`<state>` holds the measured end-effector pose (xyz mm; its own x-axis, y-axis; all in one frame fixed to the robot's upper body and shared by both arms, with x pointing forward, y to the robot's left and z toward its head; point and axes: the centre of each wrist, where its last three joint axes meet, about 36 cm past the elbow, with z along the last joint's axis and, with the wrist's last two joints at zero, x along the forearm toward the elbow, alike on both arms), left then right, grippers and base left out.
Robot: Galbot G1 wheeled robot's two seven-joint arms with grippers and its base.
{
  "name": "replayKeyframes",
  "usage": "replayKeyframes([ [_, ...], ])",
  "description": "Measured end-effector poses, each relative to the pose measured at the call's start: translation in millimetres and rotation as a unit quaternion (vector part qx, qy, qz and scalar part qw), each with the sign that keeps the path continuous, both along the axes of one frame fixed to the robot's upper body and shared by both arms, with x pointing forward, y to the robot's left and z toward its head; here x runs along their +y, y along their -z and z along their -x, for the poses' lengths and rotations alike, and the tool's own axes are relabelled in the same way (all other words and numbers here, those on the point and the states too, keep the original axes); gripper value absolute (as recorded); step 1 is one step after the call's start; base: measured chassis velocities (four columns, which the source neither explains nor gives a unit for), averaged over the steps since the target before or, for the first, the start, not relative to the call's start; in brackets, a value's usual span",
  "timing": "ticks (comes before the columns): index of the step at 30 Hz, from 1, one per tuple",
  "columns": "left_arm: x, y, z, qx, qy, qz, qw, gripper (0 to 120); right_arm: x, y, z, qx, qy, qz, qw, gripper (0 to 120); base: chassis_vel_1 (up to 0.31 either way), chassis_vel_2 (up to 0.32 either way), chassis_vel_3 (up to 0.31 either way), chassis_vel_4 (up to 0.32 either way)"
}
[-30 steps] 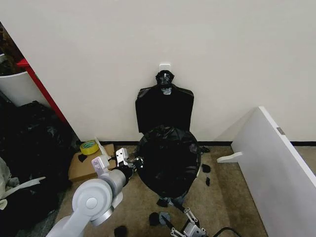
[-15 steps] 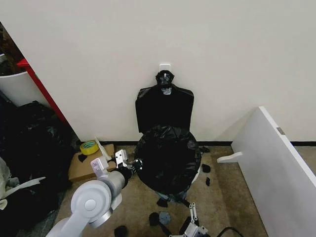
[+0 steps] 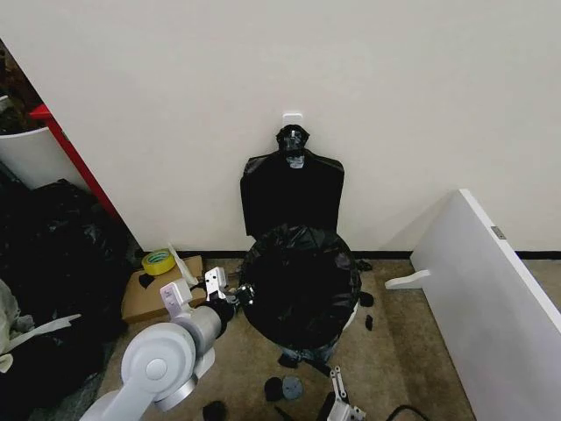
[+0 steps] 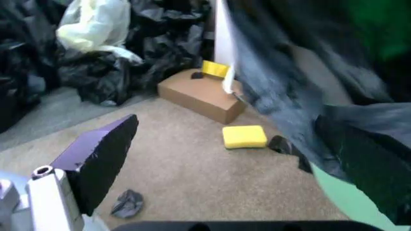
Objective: Place the garbage bag over the trash bin.
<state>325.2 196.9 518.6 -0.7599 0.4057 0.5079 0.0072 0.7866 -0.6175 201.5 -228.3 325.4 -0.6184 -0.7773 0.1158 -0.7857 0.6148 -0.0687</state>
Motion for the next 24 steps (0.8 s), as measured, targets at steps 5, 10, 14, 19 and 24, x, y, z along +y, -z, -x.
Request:
replayKeyframes([
  [5, -0.5, -1.2, 4.3, 0.002, 0.007, 0.001, 1.0000, 0, -1.7, 0.2, -11.0, 0.006, 0.020, -0.008, 1.000, 100, 0.000, 0.000, 0.000, 0.000],
  [10, -0.9, -0.6, 5.8, 0.005, 0.008, 0.003, 1.0000, 0, -1.7, 0.0, -15.2, 0.007, 0.023, -0.007, 1.000, 100, 0.000, 0.000, 0.000, 0.000],
  [14, -1.2, -1.3, 6.4, 0.005, 0.010, 0.004, 0.9999, 0, -2.1, 3.1, -17.1, 0.006, 0.025, -0.003, 1.000, 100, 0.000, 0.000, 0.000, 0.000],
  [19, 0.7, 4.2, 1.4, 0.001, -0.005, -0.004, 1.0000, 0, -3.5, -4.1, -8.8, -0.010, 0.018, -0.003, 1.000, 100, 0.000, 0.000, 0.000, 0.000],
  [24, 5.0, 17.9, -18.6, 0.001, -0.040, -0.009, 0.9992, 0, -8.2, -8.9, 7.6, -0.031, -0.016, 0.003, 0.999, 100, 0.000, 0.000, 0.000, 0.000],
])
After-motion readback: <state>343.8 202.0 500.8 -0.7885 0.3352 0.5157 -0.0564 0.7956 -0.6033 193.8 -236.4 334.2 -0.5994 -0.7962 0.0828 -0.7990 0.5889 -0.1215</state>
